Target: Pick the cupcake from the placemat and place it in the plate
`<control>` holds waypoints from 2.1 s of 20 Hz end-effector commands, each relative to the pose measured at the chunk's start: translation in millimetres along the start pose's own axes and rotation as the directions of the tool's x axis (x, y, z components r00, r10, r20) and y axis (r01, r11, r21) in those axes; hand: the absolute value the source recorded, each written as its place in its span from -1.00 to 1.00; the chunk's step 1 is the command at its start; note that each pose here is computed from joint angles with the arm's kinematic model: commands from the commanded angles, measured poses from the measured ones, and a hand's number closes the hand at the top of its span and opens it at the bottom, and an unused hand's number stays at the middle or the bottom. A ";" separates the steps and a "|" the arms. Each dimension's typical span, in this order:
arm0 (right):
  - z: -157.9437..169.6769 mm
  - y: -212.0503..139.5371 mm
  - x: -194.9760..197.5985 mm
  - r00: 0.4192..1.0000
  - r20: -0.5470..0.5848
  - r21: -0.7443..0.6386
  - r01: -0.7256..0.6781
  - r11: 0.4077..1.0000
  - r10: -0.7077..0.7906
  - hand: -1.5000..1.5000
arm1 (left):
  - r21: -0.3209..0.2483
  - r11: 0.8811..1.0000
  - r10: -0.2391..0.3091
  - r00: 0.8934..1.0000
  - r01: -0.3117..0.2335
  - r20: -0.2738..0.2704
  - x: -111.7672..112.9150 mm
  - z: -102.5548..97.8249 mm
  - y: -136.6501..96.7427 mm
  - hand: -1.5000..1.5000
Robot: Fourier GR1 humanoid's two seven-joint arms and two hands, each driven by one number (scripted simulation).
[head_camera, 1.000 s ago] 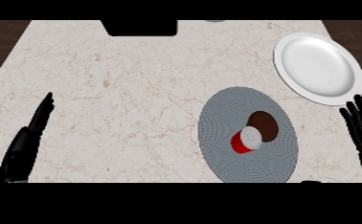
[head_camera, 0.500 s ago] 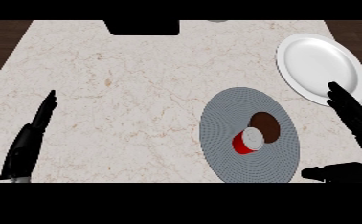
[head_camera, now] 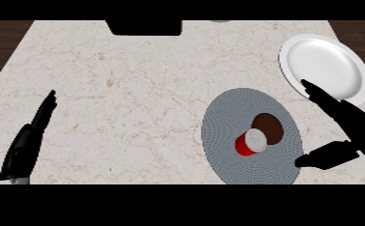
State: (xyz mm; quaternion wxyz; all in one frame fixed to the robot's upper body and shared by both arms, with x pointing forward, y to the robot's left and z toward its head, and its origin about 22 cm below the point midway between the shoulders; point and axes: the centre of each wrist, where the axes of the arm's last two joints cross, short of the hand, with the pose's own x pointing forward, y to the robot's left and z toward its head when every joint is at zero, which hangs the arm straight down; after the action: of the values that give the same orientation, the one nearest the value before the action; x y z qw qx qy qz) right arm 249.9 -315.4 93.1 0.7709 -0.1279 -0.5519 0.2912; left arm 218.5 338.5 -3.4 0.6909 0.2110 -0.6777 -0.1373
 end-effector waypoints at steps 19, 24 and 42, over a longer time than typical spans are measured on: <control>-52.1 37.2 -45.2 0.993 -0.044 0.239 -0.095 0.966 0.109 -1.00 | 0.001 1.000 0.013 1.000 -0.013 0.004 -12.3 -1.2 21.4 0.00; -67.7 66.4 -46.4 0.990 -0.055 0.225 -0.111 0.968 0.126 -1.00 | 0.010 1.000 0.010 1.000 -0.011 0.010 -4.6 4.1 -19.1 0.00; -81.7 78.1 -59.5 0.995 0.032 0.159 -0.094 0.983 0.091 1.00 | 0.015 1.000 0.006 1.000 -0.006 -0.004 8.3 8.8 -8.8 0.00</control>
State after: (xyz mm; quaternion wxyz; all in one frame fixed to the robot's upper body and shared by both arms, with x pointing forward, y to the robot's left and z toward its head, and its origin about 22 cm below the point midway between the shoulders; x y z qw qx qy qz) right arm 295.3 -278.8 -17.3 0.7542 -0.0814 -0.5338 0.3737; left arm 216.5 337.1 -6.4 0.6908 0.2112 -0.6791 -0.1305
